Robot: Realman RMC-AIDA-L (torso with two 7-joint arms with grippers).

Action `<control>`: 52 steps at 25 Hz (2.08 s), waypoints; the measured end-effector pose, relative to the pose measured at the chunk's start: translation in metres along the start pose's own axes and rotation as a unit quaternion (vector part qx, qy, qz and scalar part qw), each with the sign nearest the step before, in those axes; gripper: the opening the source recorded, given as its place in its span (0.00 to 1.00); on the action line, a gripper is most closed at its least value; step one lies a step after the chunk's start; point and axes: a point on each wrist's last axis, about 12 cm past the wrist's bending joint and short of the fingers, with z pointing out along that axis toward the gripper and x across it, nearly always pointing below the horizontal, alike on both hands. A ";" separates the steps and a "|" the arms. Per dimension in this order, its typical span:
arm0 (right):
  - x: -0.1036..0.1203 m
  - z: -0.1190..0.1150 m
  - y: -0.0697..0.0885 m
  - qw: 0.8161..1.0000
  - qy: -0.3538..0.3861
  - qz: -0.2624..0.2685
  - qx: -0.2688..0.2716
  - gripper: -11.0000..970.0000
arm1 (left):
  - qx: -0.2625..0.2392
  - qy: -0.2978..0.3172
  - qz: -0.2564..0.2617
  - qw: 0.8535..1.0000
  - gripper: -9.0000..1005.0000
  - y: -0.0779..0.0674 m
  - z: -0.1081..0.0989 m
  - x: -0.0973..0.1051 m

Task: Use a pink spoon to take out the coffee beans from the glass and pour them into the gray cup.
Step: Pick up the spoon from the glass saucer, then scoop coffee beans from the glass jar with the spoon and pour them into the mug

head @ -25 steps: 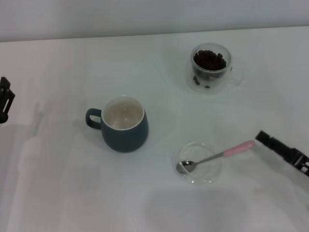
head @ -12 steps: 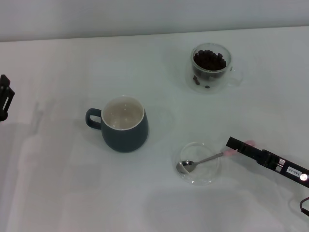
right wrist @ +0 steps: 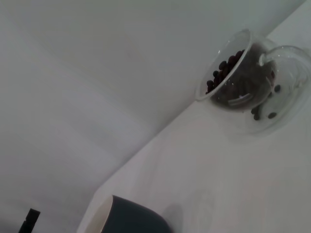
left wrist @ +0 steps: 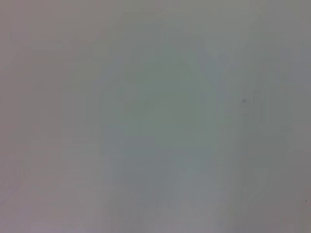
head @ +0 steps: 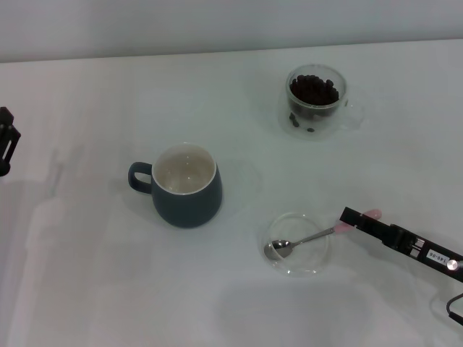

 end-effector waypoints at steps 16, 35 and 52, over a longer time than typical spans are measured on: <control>-0.023 0.002 0.001 1.000 -0.015 -0.001 -0.011 0.17 | -0.006 -0.003 0.004 1.000 0.82 0.003 0.002 -0.001; -0.186 0.027 0.042 0.963 -0.111 -0.243 -0.044 0.17 | -0.021 -0.003 0.001 1.000 0.82 0.007 -0.001 -0.001; -0.190 0.071 0.037 0.926 -0.068 -0.368 0.052 0.17 | -0.022 -0.002 0.001 1.000 0.82 0.008 -0.001 -0.001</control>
